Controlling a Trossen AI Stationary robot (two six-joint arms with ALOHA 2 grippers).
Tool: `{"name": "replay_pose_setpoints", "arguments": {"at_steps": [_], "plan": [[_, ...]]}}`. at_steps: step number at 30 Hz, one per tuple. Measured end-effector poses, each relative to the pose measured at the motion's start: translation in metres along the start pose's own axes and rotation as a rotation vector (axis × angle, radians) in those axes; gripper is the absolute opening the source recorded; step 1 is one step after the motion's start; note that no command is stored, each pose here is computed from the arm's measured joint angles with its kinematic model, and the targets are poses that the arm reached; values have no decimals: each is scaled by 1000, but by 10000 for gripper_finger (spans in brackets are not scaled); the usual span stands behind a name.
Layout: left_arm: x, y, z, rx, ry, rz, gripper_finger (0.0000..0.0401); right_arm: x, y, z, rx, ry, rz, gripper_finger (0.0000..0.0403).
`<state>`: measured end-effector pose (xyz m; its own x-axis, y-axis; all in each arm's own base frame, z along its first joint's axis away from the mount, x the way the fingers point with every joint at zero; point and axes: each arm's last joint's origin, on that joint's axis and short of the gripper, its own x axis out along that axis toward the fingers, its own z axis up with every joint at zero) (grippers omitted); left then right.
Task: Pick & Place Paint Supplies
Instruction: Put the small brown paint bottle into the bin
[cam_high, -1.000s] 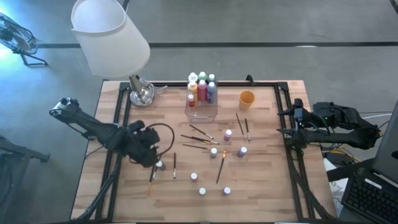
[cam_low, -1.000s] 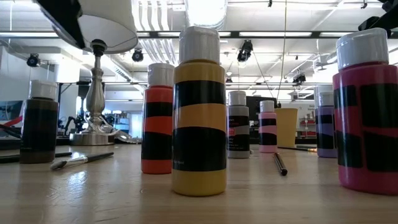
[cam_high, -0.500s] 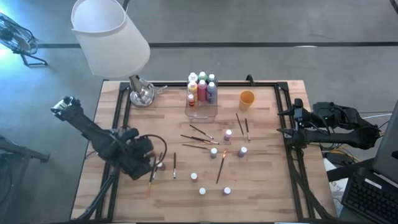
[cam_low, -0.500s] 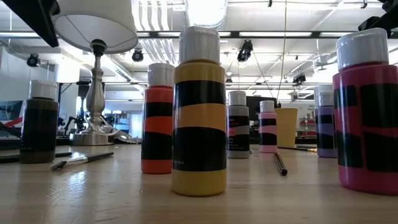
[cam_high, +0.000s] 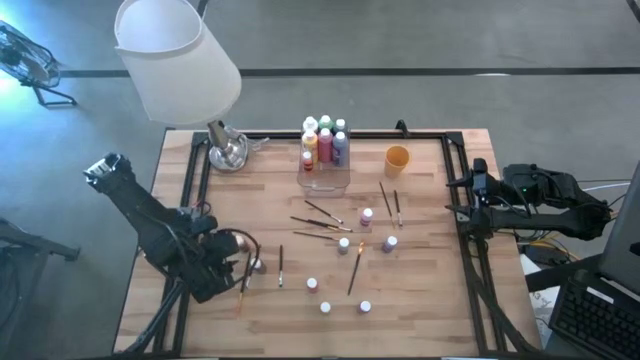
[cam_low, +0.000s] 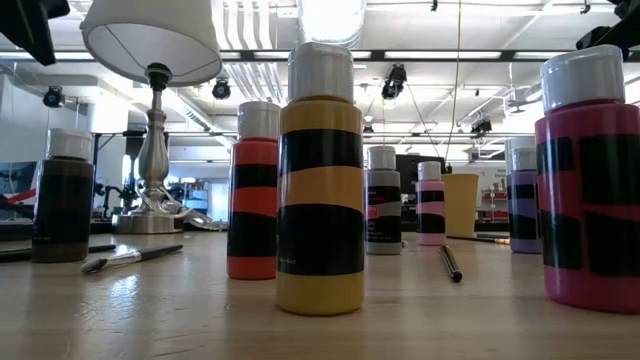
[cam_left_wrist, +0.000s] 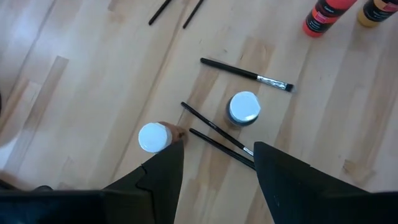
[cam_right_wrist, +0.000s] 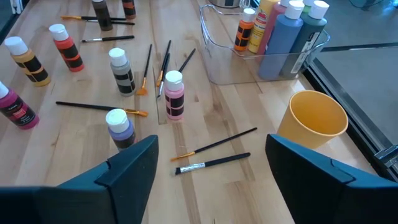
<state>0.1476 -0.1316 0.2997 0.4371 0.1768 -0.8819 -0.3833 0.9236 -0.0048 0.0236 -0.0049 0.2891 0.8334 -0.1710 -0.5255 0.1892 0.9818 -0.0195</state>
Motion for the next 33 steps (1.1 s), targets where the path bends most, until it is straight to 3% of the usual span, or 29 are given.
{"name": "replay_pose_setpoints", "arguments": {"at_steps": [24, 33], "plan": [[0, 0, -2, -58, -7, 8, 200, 0, 0, 0, 0, 0, 0, 225], [20, 4, -20, -73, 51, 71, 200, 0, 0, 0, 0, 0, 0, 226]]}}
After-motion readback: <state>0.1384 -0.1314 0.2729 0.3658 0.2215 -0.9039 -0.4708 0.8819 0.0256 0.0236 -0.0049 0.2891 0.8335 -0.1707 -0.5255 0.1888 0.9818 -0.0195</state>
